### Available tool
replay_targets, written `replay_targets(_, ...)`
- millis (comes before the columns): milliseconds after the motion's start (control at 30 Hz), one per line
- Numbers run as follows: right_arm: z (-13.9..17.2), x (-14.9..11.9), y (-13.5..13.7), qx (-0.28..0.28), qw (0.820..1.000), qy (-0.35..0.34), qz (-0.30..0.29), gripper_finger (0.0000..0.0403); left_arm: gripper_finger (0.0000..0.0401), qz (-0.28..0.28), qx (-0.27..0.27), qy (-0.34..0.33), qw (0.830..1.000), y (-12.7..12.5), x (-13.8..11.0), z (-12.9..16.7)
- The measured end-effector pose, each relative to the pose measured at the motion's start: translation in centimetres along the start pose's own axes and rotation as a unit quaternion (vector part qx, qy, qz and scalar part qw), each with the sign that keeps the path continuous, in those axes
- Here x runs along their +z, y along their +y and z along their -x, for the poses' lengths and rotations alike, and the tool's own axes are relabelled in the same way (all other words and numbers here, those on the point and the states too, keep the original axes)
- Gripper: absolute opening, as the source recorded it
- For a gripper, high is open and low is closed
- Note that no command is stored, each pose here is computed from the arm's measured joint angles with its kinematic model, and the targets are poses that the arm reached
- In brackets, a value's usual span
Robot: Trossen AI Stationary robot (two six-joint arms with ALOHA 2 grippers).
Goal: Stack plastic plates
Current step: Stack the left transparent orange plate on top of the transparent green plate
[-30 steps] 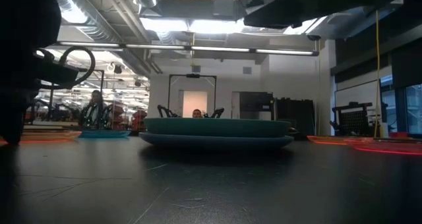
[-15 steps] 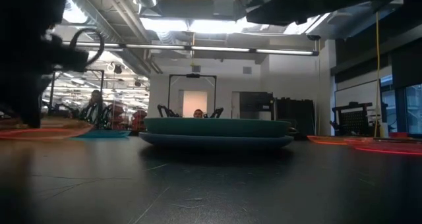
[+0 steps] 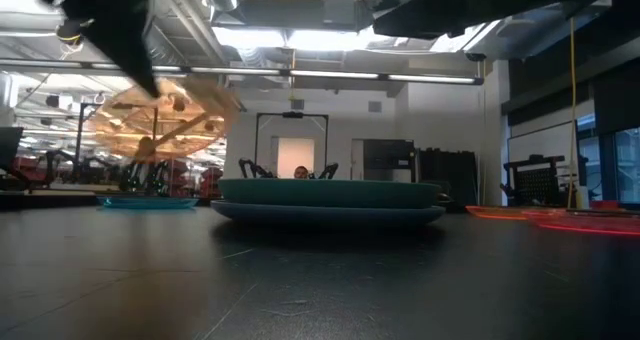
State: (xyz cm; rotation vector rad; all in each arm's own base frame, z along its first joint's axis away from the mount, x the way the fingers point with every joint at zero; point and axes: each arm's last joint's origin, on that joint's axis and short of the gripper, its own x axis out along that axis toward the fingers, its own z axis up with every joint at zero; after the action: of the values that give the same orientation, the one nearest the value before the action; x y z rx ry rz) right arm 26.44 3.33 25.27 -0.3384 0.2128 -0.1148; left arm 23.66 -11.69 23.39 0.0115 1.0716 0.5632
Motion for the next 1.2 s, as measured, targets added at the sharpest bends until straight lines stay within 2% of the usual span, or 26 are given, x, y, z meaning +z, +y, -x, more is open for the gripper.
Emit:
replay_targets(200,0.3,0.3,0.9,0.018,1.000,-0.006,-0.006,0.0172,0.0002,-0.045,-0.018,-0.093,0.994,-0.8,2.3,1.0)
replay_targets(400,1.1,0.8,2.8,0.012,1.000,-0.007,0.005,0.0172,0.0002,-0.092,-0.042,-0.147,0.984,-1.4,3.8,-0.5)
replay_targets(633,3.2,1.8,4.6,-0.062,0.998,0.005,0.024,0.0172,0.0002,-0.140,-0.036,-0.147,0.978,-2.1,5.2,-3.4)
replay_targets(967,5.0,2.0,6.3,-0.103,0.993,0.026,0.046,0.0172,0.0002,-0.190,-0.040,-0.112,0.975,-2.1,7.0,-8.9)
replay_targets(1100,5.3,1.9,6.5,-0.118,0.991,0.036,0.052,0.0172,0.0002,-0.190,-0.031,-0.098,0.976,-1.2,7.5,-10.4)
replay_targets(1200,5.3,1.9,6.4,-0.122,0.991,0.036,0.051,0.0172,0.0002,-0.189,-0.044,-0.085,0.977,-0.8,7.7,-11.1)
